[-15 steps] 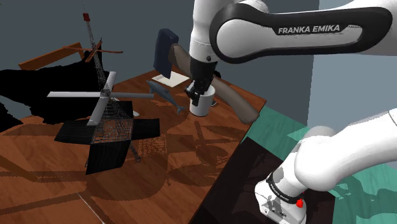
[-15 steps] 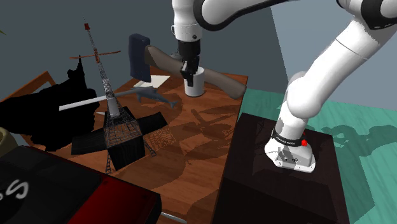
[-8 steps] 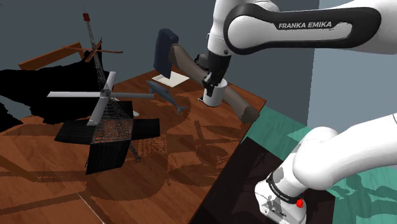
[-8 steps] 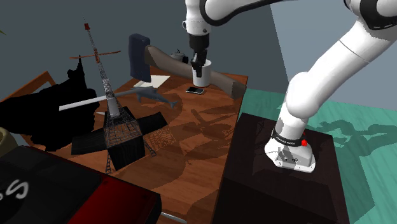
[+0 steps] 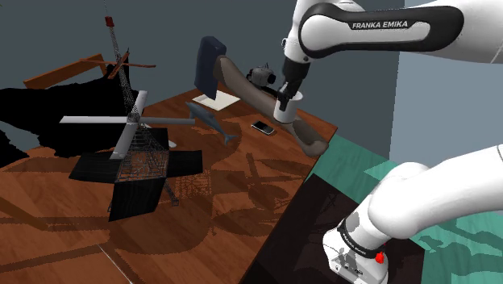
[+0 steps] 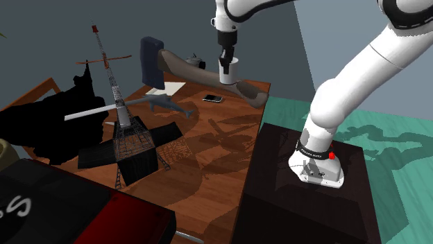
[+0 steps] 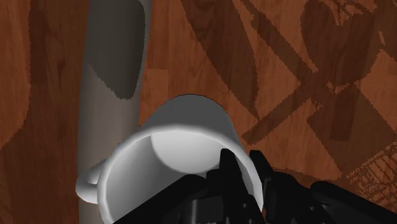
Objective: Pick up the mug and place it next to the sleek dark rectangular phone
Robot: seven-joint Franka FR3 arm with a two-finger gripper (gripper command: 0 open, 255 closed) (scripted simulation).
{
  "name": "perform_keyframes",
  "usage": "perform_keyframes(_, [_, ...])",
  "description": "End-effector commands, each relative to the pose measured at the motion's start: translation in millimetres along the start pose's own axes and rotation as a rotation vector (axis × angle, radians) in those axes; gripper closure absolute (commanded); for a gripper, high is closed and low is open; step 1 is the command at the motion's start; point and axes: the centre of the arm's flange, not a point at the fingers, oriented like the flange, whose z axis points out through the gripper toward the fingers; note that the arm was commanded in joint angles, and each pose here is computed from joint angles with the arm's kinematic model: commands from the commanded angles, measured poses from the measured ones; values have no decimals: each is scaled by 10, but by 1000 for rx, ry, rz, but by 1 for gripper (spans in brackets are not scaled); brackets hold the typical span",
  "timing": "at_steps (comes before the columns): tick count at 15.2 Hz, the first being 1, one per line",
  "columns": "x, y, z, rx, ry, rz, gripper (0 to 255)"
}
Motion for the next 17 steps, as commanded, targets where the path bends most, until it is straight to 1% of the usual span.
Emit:
perform_keyframes(1, [27, 273, 30, -1, 0, -1, 255])
perform_keyframes(17, [-9, 2380, 165, -1, 0, -1, 255])
